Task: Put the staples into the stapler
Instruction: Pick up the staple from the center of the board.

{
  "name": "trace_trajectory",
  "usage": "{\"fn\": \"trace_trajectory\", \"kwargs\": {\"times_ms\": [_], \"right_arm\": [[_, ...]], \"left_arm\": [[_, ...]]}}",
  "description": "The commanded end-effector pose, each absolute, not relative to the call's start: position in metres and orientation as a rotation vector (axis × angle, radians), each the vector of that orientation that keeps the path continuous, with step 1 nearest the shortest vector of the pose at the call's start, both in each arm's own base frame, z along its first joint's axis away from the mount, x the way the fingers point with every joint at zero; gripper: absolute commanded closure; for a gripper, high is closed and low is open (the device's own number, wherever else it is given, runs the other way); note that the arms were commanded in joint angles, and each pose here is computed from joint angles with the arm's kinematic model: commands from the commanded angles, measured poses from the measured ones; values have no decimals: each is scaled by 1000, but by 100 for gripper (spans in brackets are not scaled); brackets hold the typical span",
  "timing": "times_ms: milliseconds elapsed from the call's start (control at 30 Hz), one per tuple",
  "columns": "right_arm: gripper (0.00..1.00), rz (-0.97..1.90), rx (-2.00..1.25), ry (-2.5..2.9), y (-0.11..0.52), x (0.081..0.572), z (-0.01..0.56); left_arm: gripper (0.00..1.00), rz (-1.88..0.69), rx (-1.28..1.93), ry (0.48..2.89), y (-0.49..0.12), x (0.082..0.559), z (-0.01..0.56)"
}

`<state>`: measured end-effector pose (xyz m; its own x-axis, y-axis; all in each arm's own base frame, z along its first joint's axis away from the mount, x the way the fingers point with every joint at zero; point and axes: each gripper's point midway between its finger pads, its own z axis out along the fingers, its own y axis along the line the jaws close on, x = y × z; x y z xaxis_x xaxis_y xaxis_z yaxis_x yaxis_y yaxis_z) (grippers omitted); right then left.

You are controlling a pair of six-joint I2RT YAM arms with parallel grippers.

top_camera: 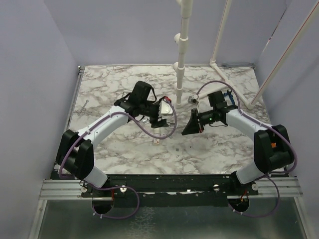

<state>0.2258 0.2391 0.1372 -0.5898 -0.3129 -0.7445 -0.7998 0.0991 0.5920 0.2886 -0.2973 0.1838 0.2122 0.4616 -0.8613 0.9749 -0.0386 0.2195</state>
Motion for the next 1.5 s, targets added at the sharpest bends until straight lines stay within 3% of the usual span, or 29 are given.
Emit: {"fn": "trace_trajectory", "kwargs": {"times_ms": [0,333,867,1233,1467], "right_arm": [[97,1709,-913,1991,240,234,156],[97,1965,-737,2034,237,237,155],[97,1968,-743,2025,237,240,157],[97,1962,-720,2045,235,243,153],[97,1952,-721,2045,235,244,153]], "left_arm": [[30,-712,1876,1127,-316,263,188],[39,-670,1956,1140,-344,250,180],[61,-606,1983,1211,-359,248,164],[63,-595,1981,1192,-354,244,170],[69,-589,1974,1187,-353,244,175]]}}
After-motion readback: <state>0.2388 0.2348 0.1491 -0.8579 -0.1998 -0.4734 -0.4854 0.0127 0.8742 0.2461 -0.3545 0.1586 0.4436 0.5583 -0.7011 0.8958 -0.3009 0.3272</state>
